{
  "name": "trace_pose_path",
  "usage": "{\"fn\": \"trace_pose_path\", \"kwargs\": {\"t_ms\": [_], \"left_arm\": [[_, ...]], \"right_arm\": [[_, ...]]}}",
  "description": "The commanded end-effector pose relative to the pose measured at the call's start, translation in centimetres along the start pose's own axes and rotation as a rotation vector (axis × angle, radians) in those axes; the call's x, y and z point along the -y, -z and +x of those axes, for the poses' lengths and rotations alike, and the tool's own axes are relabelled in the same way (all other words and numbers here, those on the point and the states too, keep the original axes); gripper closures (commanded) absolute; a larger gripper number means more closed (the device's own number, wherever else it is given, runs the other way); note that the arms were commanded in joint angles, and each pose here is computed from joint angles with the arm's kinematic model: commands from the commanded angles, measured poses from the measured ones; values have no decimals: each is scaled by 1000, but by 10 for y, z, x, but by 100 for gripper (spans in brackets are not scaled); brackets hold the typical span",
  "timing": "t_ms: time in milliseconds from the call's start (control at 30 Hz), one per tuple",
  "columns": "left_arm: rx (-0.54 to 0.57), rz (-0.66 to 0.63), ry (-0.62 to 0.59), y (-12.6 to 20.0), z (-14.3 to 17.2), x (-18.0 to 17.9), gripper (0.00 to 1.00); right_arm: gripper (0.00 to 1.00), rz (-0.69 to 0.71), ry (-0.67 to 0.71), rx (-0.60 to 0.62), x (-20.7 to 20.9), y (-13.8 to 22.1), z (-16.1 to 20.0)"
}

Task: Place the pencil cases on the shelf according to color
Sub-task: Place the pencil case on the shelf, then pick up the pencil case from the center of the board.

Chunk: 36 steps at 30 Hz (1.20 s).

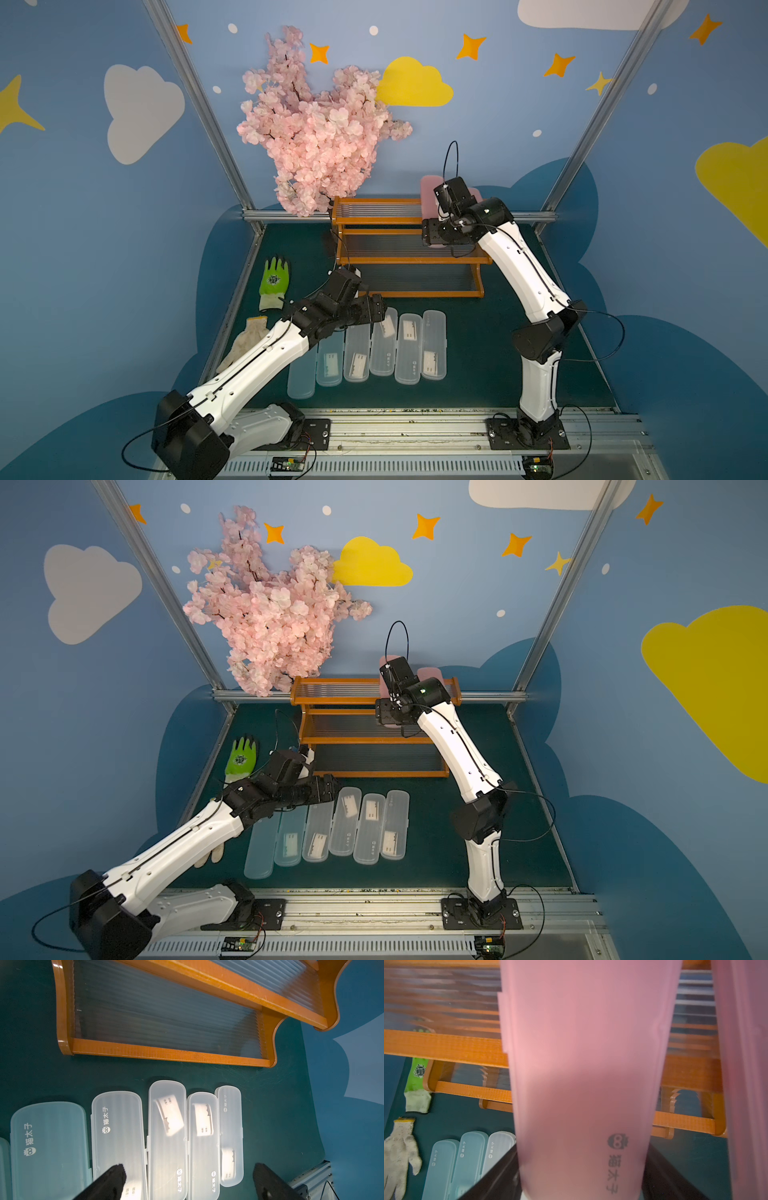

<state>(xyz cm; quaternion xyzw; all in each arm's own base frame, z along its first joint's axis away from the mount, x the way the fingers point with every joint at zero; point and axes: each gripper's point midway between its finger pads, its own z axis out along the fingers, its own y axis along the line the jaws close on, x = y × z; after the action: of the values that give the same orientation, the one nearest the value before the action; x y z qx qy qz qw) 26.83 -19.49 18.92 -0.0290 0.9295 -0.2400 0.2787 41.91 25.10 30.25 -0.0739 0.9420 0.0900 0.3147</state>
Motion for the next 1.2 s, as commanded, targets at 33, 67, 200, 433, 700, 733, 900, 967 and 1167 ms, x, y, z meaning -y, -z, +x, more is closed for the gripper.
{"fn": "trace_pose_path", "kwargs": {"t_ms": [33,67,200,433,700,733,900,967,1167], "left_arm": [[42,42,17,7,-2,2,0],[46,43,23,8,-1,1,0],[49,43,41,8,3,-3,0],[43,42,46,9,2,-2,0],[46,45,54,16,1,0,0],[47,40,52,18,1,-1,0],[67,7,42,38,3,-10,0],[68,-6,42,46,7,-14,0],[45,-20,62,57,31,-32,0]], "right_arm": [[20,-14,-29,22,5,9,-10],[19,-15,-31,20,6,8,-11],[16,-20,-42,16,7,5,-12],[12,-39,-55,24,7,7,-16],[6,-86,-83,121,5,39,-40],[5,-84,-83,137,7,46,-42],[1,-78,-67,176,17,83,-36],[1,-72,-46,185,22,98,-28],[1,-141,5,187,23,121,23]]}}
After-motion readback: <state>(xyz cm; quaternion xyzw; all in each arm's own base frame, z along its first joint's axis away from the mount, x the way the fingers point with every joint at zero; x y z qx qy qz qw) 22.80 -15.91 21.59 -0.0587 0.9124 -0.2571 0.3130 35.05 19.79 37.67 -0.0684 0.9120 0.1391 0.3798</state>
